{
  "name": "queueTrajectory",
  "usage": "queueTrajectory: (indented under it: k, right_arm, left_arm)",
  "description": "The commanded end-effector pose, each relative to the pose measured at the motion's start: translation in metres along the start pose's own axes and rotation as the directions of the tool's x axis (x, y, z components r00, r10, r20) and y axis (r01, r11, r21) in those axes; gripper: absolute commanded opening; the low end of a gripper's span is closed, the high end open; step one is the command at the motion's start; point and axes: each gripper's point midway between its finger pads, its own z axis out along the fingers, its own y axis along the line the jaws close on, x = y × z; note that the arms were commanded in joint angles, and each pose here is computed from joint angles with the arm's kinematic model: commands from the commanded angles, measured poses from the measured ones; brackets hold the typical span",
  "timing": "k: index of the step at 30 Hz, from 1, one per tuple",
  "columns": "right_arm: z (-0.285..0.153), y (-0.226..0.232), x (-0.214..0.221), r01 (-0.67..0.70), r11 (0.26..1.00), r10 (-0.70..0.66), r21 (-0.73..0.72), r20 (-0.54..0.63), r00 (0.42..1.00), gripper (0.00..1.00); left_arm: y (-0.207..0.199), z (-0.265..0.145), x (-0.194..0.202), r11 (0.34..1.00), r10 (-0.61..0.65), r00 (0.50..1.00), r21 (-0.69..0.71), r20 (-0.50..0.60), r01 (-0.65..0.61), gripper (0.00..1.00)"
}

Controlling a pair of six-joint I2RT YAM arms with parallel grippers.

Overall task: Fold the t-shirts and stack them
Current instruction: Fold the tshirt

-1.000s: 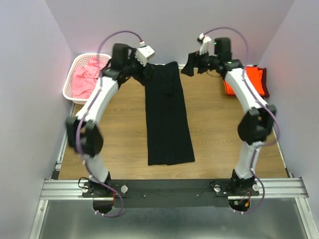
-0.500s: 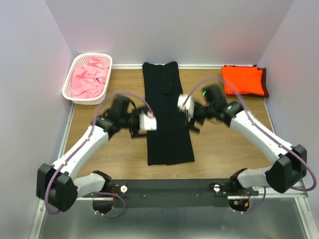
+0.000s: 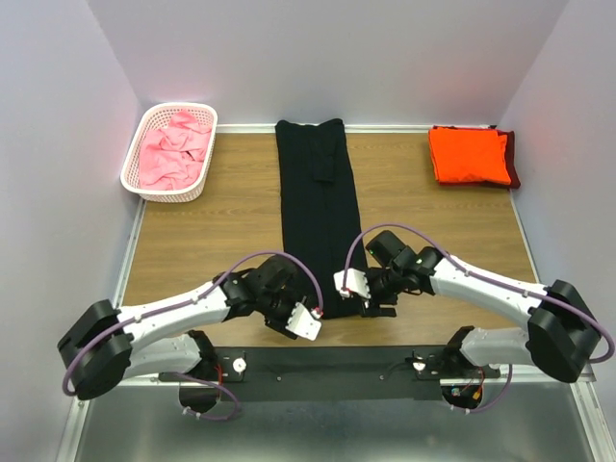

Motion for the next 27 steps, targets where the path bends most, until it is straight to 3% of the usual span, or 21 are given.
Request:
queueTrajectory:
  k: [1, 4, 12, 16, 19, 23, 24, 26, 27]
  right_arm:
    - [0.017, -0.002, 0.015, 0.041, 0.999, -0.040, 0.018, -0.041, 0.998, 0.77]
    - [0.020, 0.001, 0.020, 0.066, 0.998, -0.065, 0.012, -0.052, 0.996, 0.73]
    - [0.030, 0.007, 0.029, 0.080, 0.997, -0.080, -0.004, -0.077, 0.994, 0.73]
    - [0.036, 0.011, 0.036, 0.096, 0.995, -0.097, -0.014, -0.094, 0.991, 0.67]
    - [0.041, 0.016, 0.044, 0.104, 0.994, -0.107, -0.032, -0.119, 0.987, 0.57]
    - [0.045, 0.018, 0.048, 0.100, 0.994, -0.104, -0.036, -0.131, 0.986, 0.45]
    - [0.045, 0.018, 0.048, 0.096, 0.995, -0.100, -0.036, -0.133, 0.986, 0.35]
    - [0.046, 0.019, 0.050, 0.085, 0.996, -0.090, -0.039, -0.144, 0.985, 0.25]
    - [0.046, 0.018, 0.050, 0.081, 0.996, -0.086, -0.037, -0.144, 0.986, 0.14]
  left_arm:
    - [0.013, 0.010, 0.006, 0.999, -0.033, 0.998, -0.032, -0.049, 0.032, 0.61]
    - [0.009, 0.017, 0.017, 0.998, -0.068, 0.993, -0.008, -0.097, 0.068, 0.54]
    - [0.012, 0.020, 0.035, 0.995, -0.095, 0.980, -0.038, -0.175, 0.090, 0.56]
    - [0.014, 0.018, 0.036, 0.996, -0.089, 0.978, -0.044, -0.187, 0.082, 0.60]
    - [0.013, 0.019, 0.039, 0.996, -0.092, 0.974, -0.030, -0.205, 0.088, 0.62]
    - [0.013, 0.022, 0.043, 0.996, -0.091, 0.970, -0.014, -0.227, 0.090, 0.56]
    - [0.012, 0.023, 0.043, 0.996, -0.088, 0.970, -0.012, -0.228, 0.088, 0.54]
    - [0.011, 0.026, 0.043, 0.996, -0.086, 0.968, -0.003, -0.234, 0.088, 0.49]
    - [0.011, 0.026, 0.043, 0.996, -0.085, 0.968, 0.000, -0.236, 0.088, 0.39]
